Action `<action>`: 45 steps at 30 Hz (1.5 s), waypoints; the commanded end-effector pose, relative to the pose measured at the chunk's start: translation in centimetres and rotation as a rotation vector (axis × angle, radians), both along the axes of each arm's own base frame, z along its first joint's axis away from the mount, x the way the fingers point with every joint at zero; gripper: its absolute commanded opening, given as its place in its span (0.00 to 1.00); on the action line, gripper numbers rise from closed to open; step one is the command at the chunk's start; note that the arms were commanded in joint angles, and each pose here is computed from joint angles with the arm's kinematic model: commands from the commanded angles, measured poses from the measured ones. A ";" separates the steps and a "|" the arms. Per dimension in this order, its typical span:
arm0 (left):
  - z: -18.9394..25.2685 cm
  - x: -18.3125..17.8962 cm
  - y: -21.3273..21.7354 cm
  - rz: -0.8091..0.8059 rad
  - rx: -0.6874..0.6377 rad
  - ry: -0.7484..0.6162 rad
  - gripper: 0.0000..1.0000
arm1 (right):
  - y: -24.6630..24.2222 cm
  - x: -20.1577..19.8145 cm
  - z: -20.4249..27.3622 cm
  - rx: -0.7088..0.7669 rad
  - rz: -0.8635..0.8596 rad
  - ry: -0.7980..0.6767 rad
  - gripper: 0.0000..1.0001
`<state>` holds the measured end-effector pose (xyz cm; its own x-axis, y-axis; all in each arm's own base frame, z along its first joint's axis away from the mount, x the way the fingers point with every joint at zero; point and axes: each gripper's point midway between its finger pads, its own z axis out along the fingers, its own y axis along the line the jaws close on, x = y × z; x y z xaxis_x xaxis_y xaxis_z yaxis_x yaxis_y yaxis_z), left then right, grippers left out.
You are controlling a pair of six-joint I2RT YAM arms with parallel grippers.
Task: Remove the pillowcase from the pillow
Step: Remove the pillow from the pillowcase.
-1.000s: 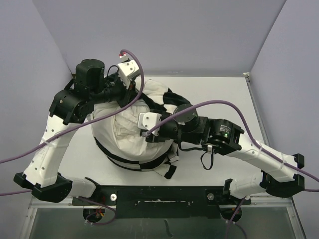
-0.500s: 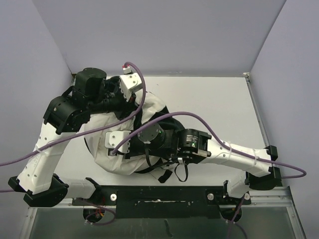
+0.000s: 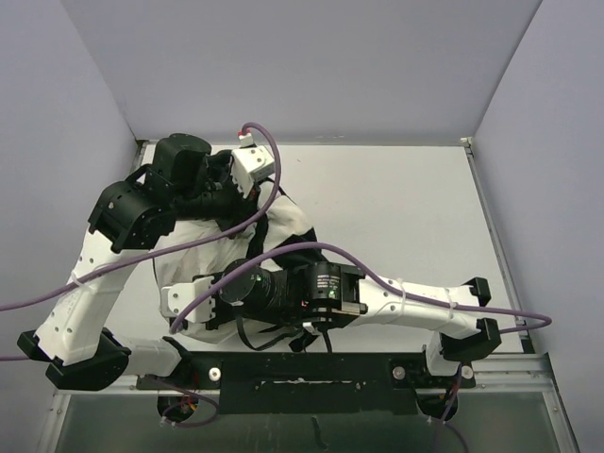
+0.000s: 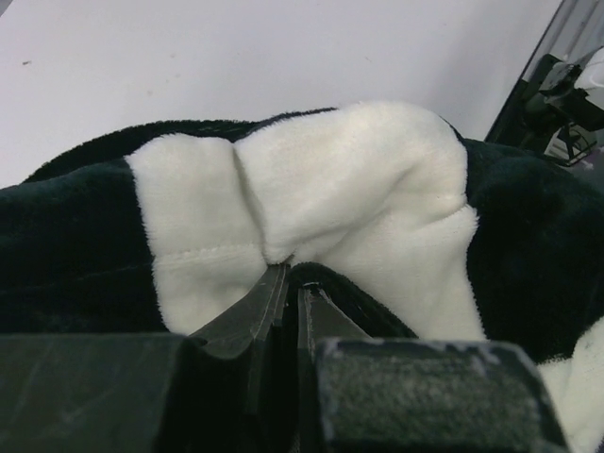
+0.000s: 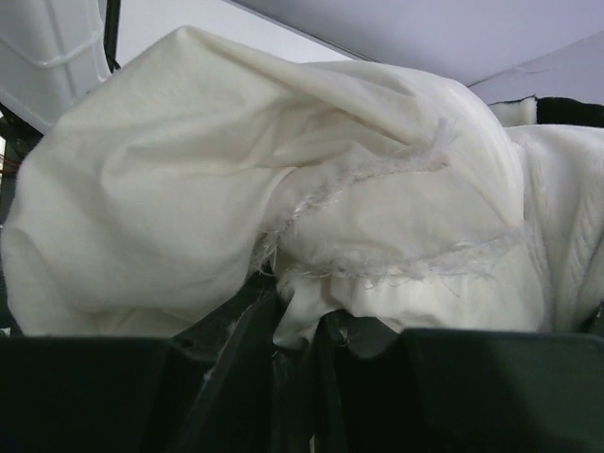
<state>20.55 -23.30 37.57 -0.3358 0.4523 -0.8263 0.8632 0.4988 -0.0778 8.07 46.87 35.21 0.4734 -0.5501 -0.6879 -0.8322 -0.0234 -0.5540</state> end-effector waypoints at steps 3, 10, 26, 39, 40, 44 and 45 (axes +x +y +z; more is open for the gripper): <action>-3.1 14.5 -3.0 0.342 0.045 -0.198 0.00 | 6.3 -20.0 -2.4 0.080 0.623 0.296 0.00; -3.9 19.9 6.0 0.690 0.148 -0.183 0.00 | 4.2 -20.4 -2.9 0.090 0.598 0.296 0.00; -0.4 19.3 13.4 0.769 0.059 -0.259 0.00 | -3.8 -19.3 -5.6 0.105 0.444 0.273 0.00; -8.1 11.0 6.0 0.356 0.226 -0.046 0.00 | -3.2 -15.8 -1.1 0.269 0.370 0.388 0.66; -8.1 10.3 5.8 0.320 0.222 -0.033 0.00 | -3.7 -14.6 0.4 0.331 0.348 0.404 0.72; -7.9 7.5 5.3 0.202 0.211 -0.005 0.00 | -6.5 -9.6 5.6 0.532 0.172 0.358 0.77; -7.8 7.1 5.3 0.183 0.211 -0.007 0.00 | -7.4 -8.8 6.5 0.566 0.140 0.353 0.77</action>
